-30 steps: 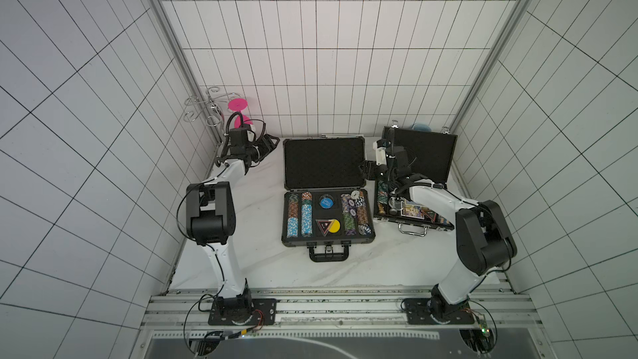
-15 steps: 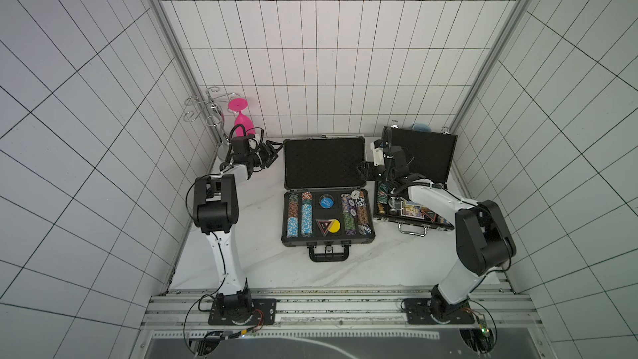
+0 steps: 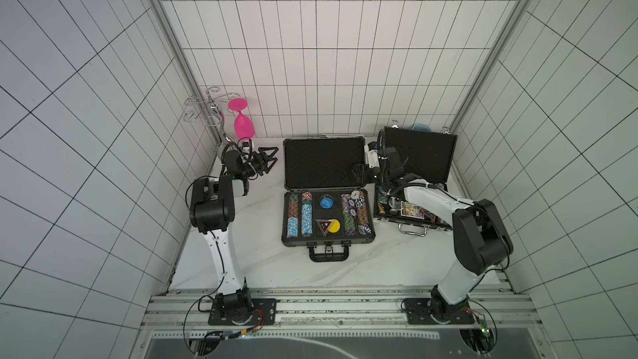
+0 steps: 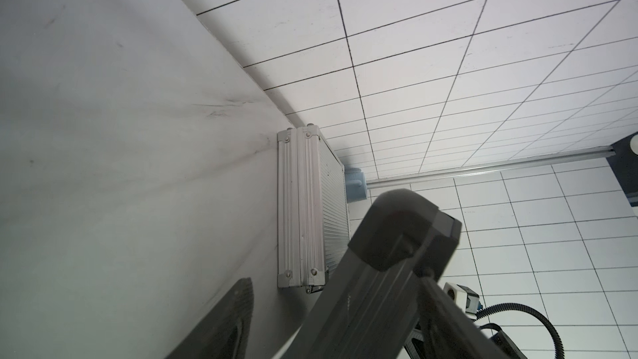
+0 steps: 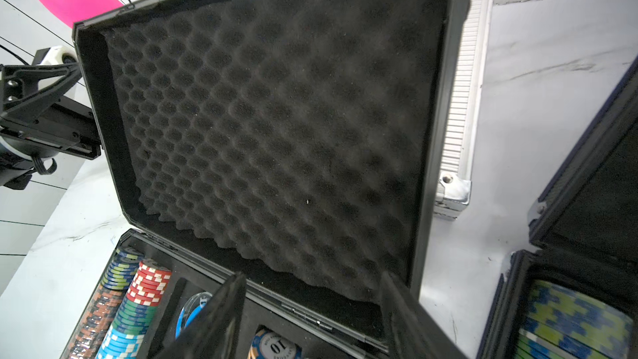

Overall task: Close the poker set cases
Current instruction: Close the lid of the poker set case.

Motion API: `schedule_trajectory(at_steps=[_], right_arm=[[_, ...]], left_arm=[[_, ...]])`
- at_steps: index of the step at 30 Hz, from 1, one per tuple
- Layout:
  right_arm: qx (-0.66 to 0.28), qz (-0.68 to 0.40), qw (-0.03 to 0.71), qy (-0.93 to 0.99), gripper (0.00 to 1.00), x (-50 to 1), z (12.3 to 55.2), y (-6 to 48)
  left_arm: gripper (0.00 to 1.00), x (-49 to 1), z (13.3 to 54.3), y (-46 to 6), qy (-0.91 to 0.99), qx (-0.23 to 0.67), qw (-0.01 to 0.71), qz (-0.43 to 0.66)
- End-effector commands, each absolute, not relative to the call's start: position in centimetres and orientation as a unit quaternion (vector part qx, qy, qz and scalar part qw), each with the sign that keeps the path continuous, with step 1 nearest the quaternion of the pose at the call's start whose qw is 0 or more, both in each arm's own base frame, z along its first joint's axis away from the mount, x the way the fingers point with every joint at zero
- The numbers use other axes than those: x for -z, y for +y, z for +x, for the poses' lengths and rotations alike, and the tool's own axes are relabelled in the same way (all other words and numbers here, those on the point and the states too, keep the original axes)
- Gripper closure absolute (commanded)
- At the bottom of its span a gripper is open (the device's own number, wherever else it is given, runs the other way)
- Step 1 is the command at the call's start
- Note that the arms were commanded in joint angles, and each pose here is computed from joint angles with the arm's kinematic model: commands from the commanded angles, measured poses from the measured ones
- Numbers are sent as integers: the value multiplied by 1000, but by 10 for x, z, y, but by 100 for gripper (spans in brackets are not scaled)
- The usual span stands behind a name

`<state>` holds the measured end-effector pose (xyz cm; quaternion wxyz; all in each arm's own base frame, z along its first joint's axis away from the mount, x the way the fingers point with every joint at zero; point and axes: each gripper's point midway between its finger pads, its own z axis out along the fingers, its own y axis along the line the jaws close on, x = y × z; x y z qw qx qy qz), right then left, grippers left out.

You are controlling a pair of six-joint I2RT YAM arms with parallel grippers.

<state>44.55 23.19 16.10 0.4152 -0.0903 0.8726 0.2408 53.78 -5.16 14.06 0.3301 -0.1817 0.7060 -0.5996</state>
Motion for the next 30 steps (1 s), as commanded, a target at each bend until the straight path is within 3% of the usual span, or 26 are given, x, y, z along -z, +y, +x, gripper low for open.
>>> schedule_trajectory(at_steps=[1,9,21,30], right_arm=[[-243,-101,453,852,36,-201,461,243],[-243,-102,452,853,36,-200,459,246],[-240,-105,456,851,36,-206,457,244],[-233,-106,457,852,36,-206,457,242]], left_arm=[[25,-172,526,-56,689,618,356,-129],[25,-172,515,-90,727,583,358,-60],[24,-141,532,-115,796,506,330,-27],[28,-156,534,-129,777,534,332,2]])
